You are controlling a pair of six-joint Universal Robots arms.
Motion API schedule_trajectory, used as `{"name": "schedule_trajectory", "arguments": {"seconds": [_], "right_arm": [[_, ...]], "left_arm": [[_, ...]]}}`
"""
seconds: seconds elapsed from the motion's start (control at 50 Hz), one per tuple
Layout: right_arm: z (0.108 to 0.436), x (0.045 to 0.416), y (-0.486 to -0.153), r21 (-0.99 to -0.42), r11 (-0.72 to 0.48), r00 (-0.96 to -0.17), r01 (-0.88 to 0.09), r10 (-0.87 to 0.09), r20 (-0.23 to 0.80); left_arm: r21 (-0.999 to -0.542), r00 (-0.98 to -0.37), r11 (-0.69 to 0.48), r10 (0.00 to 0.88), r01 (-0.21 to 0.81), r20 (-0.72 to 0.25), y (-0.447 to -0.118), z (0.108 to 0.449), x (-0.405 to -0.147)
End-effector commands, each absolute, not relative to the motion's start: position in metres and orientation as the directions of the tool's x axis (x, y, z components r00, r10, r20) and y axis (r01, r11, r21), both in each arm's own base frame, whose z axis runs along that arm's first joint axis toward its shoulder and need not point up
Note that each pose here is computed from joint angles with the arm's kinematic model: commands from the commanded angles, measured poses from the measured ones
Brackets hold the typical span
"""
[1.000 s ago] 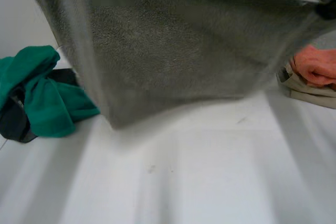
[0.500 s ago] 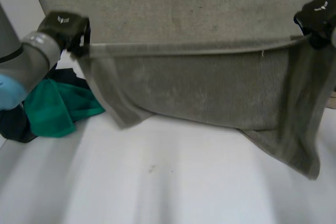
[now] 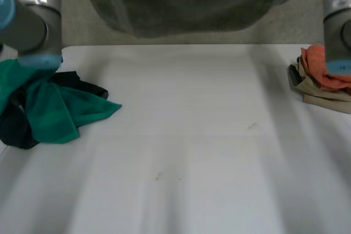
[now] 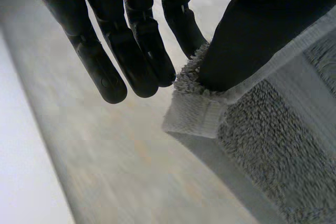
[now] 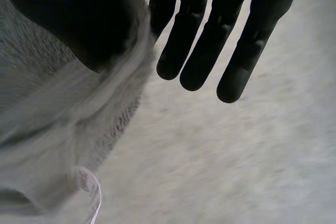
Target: Fold the laundry.
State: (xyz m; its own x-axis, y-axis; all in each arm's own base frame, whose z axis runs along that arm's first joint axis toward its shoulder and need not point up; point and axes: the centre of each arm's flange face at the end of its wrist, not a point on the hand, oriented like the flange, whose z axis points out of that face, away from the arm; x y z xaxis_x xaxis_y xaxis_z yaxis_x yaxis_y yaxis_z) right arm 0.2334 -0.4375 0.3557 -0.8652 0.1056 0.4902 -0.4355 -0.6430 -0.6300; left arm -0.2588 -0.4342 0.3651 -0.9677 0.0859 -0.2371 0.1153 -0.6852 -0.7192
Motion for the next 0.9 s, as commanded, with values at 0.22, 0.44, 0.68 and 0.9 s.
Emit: {"name": "schedule_trajectory", "arguments": {"seconds": [0.22, 0.44, 0.68, 0.9], "right_arm": [[0.159, 0.233, -0.413, -0.792, -0.137, -0.707, -0.595, -0.38, 0.596], [0.173, 0.178, -0.29, -0.493, 0.196, -0.485, -0.848, -0.664, 0.57], [0.177, 0.148, -0.271, -0.355, 0.124, -0.349, -0.927, -0.633, 0.691], [0.163, 0.186, -0.344, -0.486, -0.036, -0.429, -0.873, -0.415, 0.802]], "left_arm": [[-0.895, -0.828, -0.088, 0.348, 0.437, -0.439, -0.359, 0.162, -0.251], [-0.598, -0.667, 0.346, 0.573, 0.723, -0.476, -0.217, 0.164, -0.198], [-0.592, -0.557, 0.143, 0.561, 0.793, -0.612, -0.196, 0.195, -0.2], [-0.741, -0.689, 0.069, 0.432, 0.668, -0.581, -0.283, 0.179, -0.235]]}}
